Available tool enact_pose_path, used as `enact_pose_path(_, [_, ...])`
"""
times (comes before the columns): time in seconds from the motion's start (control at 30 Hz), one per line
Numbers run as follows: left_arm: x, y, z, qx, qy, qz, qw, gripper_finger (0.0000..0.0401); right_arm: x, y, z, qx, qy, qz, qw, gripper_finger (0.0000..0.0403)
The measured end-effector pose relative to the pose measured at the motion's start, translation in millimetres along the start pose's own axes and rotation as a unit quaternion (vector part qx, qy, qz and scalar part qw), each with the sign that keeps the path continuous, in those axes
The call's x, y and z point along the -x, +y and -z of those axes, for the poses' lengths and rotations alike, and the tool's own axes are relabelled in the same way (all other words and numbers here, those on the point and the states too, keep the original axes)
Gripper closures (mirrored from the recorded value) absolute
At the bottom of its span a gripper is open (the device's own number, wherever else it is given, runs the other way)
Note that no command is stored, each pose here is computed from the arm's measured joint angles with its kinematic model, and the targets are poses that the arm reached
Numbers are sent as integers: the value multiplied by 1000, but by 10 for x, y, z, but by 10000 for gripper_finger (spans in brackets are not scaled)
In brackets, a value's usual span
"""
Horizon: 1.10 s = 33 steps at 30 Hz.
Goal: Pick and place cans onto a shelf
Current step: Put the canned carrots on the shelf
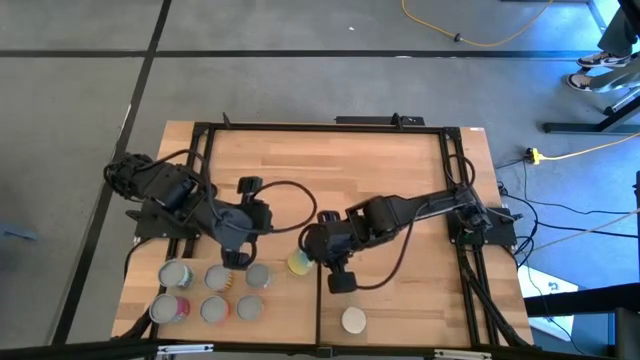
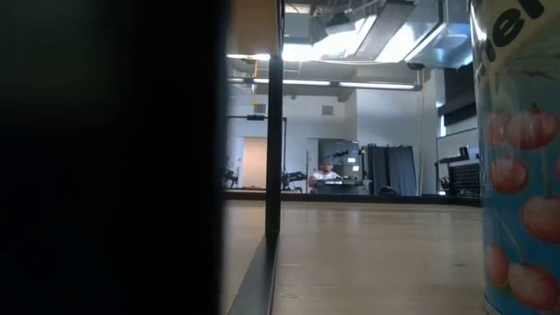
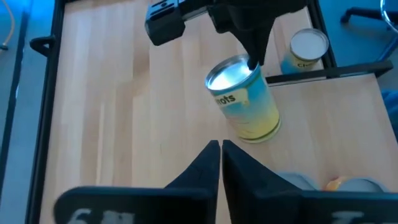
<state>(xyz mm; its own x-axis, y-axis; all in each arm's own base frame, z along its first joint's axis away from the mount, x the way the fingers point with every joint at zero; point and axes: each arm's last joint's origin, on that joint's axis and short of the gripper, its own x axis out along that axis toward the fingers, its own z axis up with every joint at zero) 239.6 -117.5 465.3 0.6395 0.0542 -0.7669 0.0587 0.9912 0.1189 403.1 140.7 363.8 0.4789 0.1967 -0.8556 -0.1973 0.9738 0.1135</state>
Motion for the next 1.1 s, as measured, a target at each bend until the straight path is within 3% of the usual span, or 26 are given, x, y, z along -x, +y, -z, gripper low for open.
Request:
enact_pose_path(0.3, [-24, 63, -15, 10, 4, -1, 1000, 336, 8, -202, -12, 3, 7, 15, 1000, 403])
enact_pose_path(0.67, [-27, 75, -13, 11, 5, -6, 1000, 332, 10, -796, 122, -74, 89, 59, 992, 403])
enact_pose_path(1.1, [-31, 83, -14, 11, 6, -8, 1000, 331, -598, -1230, 548, -56, 217, 59, 973, 403])
